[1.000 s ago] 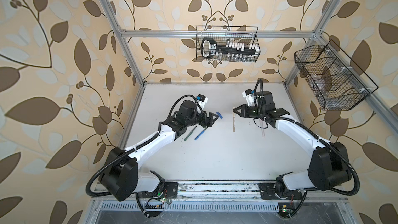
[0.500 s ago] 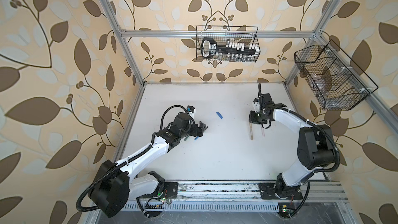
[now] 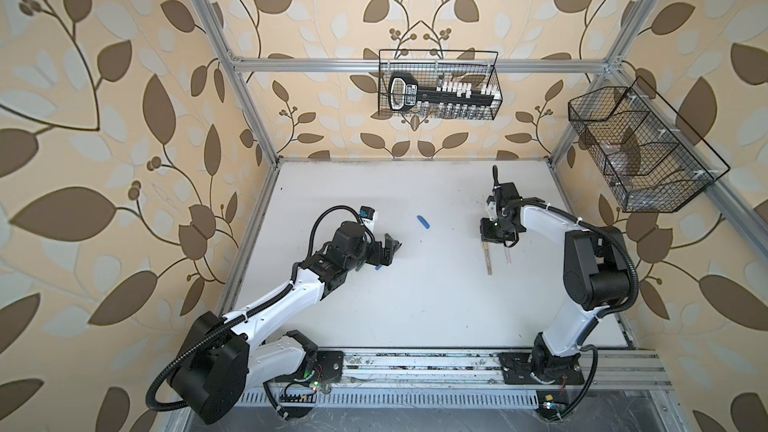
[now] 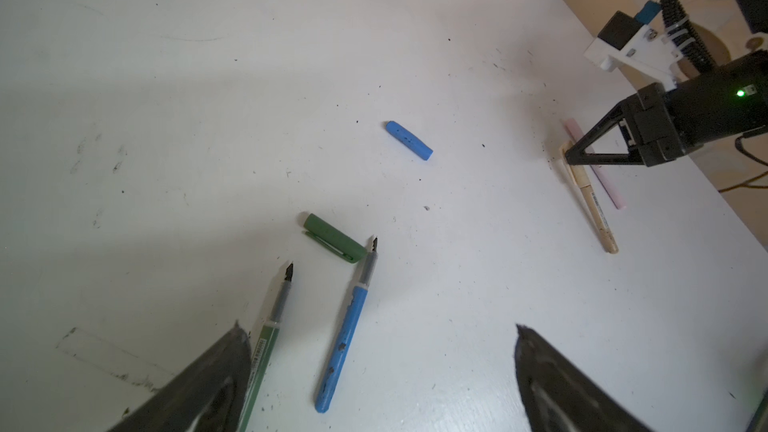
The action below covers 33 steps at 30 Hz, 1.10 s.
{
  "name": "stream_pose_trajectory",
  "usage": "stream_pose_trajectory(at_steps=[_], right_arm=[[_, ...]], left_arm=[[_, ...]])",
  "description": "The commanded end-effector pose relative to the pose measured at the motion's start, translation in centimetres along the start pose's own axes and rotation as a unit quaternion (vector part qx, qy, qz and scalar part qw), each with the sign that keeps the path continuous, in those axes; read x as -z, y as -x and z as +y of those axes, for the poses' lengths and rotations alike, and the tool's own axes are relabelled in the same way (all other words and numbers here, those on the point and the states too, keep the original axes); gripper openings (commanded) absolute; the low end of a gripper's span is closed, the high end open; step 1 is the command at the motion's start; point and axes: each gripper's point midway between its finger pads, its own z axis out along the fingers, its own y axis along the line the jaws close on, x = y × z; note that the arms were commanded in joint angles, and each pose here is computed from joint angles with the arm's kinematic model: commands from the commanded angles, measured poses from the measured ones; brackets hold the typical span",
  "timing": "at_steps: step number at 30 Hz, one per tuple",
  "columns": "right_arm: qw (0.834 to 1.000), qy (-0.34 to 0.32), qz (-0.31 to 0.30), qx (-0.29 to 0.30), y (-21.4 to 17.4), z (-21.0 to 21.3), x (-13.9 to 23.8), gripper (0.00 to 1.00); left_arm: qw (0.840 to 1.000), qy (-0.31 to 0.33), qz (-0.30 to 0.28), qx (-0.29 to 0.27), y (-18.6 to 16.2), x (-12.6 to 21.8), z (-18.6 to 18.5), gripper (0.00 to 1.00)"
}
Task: Insert the pens into the pen caps
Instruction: 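Open the right gripper to release the capped pen and lift away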
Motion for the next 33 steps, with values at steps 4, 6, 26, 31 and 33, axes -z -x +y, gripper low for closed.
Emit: stream_pose_trajectory(at_steps=[4, 6, 26, 31, 33], right_arm=[[1.0, -0.005, -0.015, 0.01, 0.2, -0.2, 0.5, 0.18], [1.0, -0.017, -0.015, 0.012, 0.2, -0.8, 0.6, 0.23], [0.979, 0.087, -0.185, 0.022, 0.6, 5.9, 10.8, 0.52], [0.96, 0.15, -0.235, 0.033, -0.4, 9.6, 14.4, 0.53], [0.952, 0.168, -0.255, 0.032, -0.4, 10.0, 15.6, 0.54]], left_arm=[[1.0, -0.021, -0.012, -0.002, 0.9, -0.3, -0.6, 0.99], [1.0, -0.028, -0.011, -0.004, 0.7, -0.4, -0.8, 0.99], [0.996, -0.076, 0.018, -0.031, 0.5, 0.1, -2.6, 0.97], [0.99, -0.094, 0.101, -0.027, -1.0, -1.2, -3.5, 0.94], [0.987, -0.081, 0.137, -0.023, -1.5, -1.5, -3.2, 0.92]])
